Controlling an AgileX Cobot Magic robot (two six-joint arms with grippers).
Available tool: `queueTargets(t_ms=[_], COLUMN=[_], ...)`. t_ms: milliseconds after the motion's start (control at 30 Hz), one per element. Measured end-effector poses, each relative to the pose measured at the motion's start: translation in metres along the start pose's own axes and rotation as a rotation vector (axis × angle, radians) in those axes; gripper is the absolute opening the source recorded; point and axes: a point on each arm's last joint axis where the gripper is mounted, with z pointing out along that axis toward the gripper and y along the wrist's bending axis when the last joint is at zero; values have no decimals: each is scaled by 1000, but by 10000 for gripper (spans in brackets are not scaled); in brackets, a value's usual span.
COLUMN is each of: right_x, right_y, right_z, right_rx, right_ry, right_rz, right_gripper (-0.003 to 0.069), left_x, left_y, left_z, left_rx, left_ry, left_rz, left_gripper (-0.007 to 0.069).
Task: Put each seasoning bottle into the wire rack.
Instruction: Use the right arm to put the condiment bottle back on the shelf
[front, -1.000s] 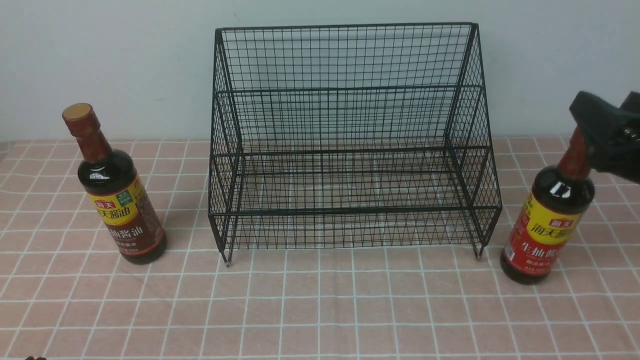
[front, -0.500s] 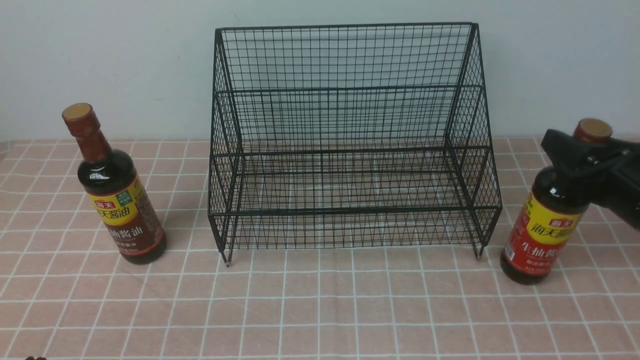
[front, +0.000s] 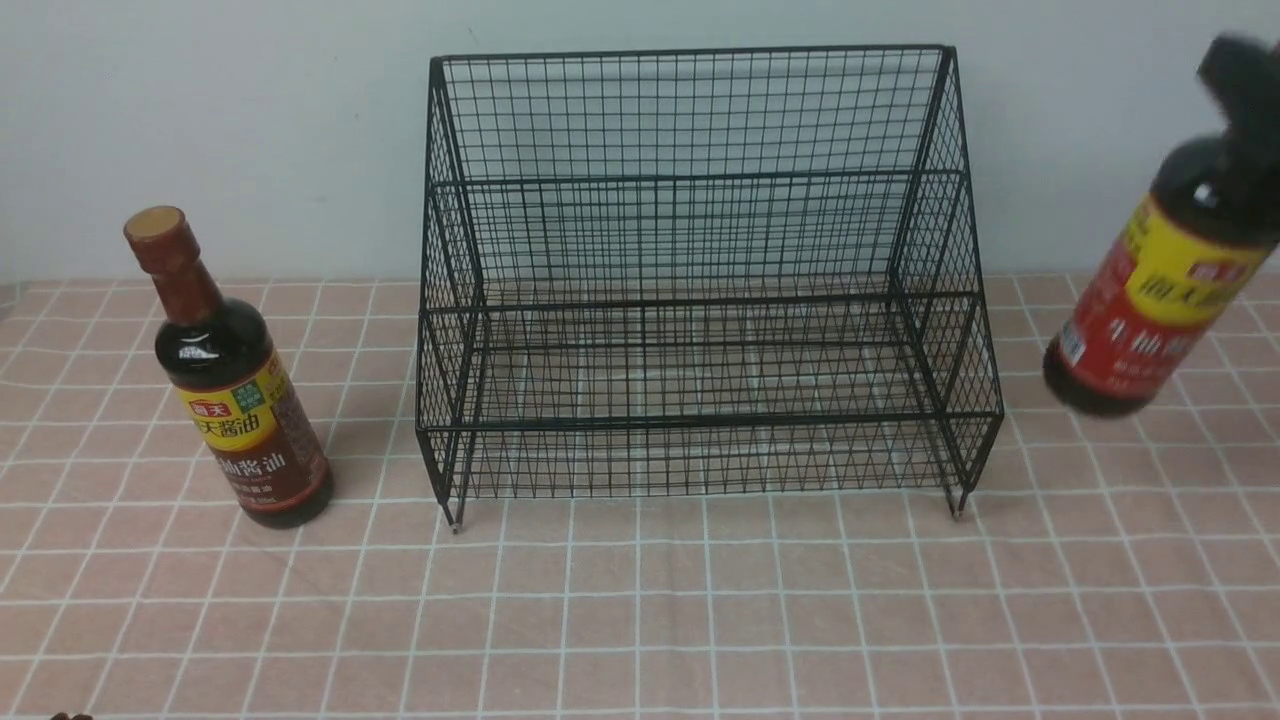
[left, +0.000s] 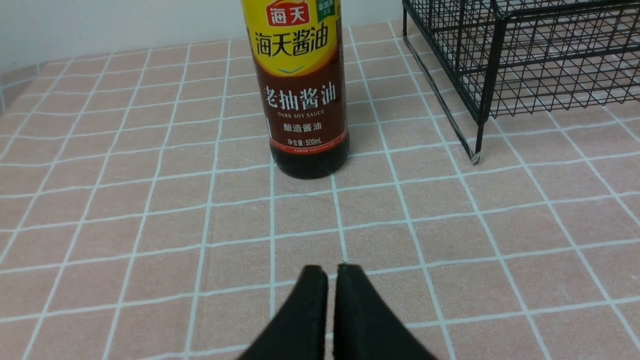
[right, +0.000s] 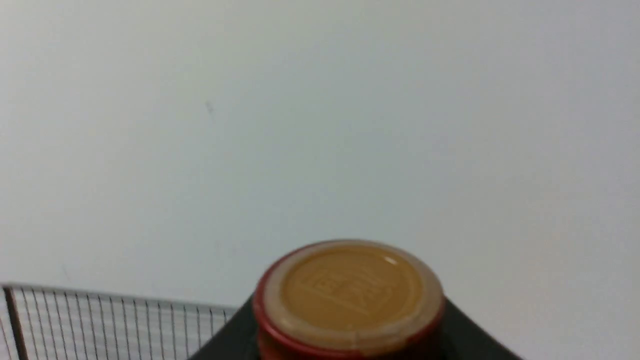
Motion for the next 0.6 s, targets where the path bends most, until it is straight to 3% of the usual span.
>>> queueTargets(t_ms=[133,267,600], right_x=[-31,-50,-17], right_y=[9,31,77], right_z=[1,21,97], right_rx=[-68,-219,-423], right_ry=[-98,-130,-47], right_rz=[1,-6,-14], right_gripper=[270,269,269], left_x=[0,0,0], left_y=[0,0,0], left_z=[0,0,0], left_rx=[0,0,0], left_ry=[0,0,0], left_rz=[0,0,0], left_gripper=[7,7,7])
